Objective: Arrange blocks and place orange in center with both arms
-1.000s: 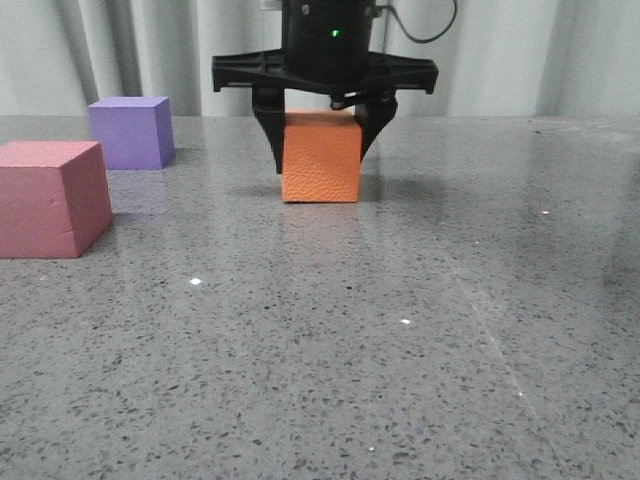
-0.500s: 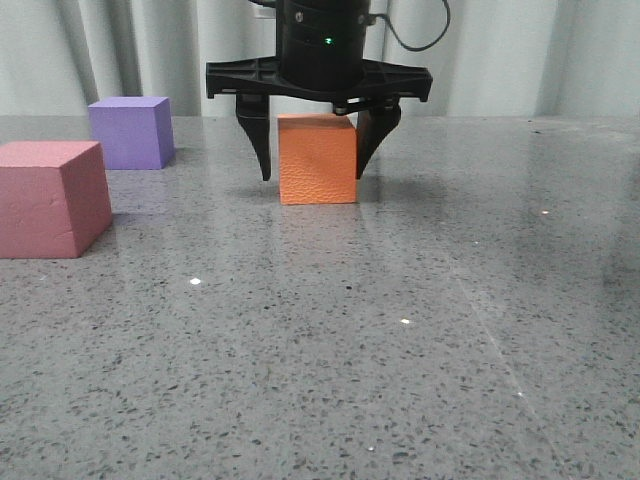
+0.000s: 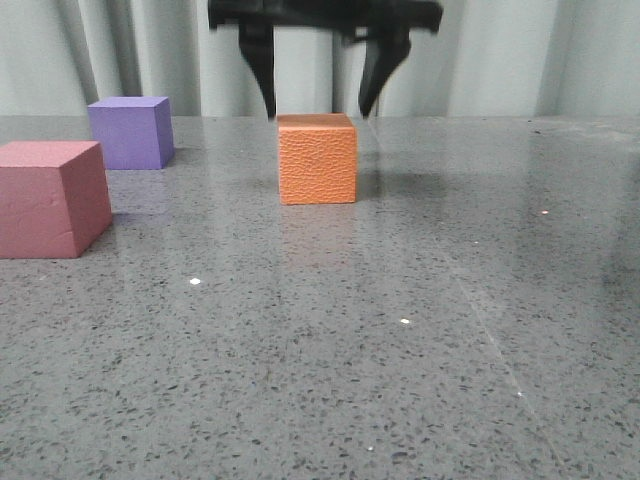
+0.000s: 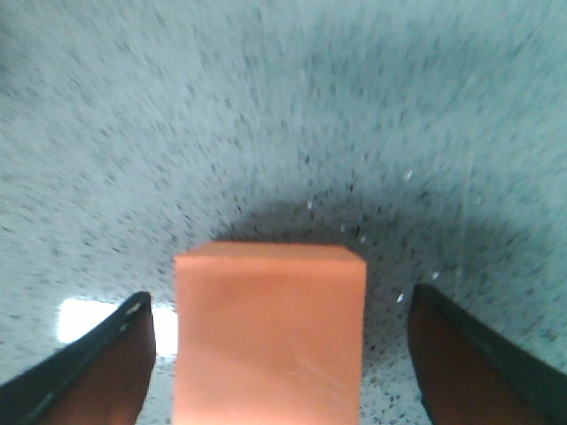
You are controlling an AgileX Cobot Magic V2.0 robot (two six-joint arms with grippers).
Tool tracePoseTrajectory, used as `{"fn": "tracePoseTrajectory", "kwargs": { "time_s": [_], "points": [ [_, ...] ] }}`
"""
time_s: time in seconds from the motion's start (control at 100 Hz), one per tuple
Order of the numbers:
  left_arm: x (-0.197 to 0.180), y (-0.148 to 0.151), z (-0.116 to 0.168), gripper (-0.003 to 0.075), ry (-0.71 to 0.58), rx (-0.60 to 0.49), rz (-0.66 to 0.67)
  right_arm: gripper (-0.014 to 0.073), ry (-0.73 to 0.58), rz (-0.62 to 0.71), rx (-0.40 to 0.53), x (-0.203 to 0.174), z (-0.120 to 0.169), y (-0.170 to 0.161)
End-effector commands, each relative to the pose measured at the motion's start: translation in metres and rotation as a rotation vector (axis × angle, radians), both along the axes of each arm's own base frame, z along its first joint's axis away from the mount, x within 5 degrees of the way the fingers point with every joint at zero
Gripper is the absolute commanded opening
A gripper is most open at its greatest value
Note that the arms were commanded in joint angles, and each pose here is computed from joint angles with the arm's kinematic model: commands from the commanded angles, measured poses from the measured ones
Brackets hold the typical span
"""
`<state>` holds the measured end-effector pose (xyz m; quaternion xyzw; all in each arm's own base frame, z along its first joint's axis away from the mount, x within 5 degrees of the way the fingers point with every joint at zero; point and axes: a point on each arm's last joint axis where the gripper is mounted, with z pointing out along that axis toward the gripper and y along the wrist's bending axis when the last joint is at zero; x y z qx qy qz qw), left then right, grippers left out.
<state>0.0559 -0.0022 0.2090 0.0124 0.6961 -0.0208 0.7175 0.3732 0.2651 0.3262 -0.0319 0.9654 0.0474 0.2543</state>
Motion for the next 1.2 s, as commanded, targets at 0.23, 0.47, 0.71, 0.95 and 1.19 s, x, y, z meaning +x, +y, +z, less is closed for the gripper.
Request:
{"fn": "tracePoseTrajectory", "kwargs": {
  "time_s": [0.23, 0.47, 0.71, 0.95, 1.19],
  "points": [
    [0.000, -0.001, -0.009, -0.0019, -0.060, -0.011, -0.015, 0.0583, -0.284, 0.107, 0.049, -0.035, 0.120, -0.036],
    [0.000, -0.001, -0.009, -0.0019, -0.060, -0.011, -0.015, 0.0583, -0.341, 0.096, -0.047, -0.053, 0.149, -0.072],
    [0.000, -0.001, -0.009, -0.0019, -0.060, -0.011, -0.015, 0.0583, -0.336, 0.071, -0.103, -0.065, 0.145, -0.109],
    [0.000, -0.001, -0.009, -0.0019, -0.060, -0.011, -0.015, 0.0583, -0.331, 0.038, -0.136, -0.097, 0.113, -0.159],
    [0.000, -0.001, -0.009, -0.0019, -0.060, -0.011, -0.015, 0.0583, -0.337, -0.056, -0.151, -0.155, 0.069, -0.219]
  ]
}}
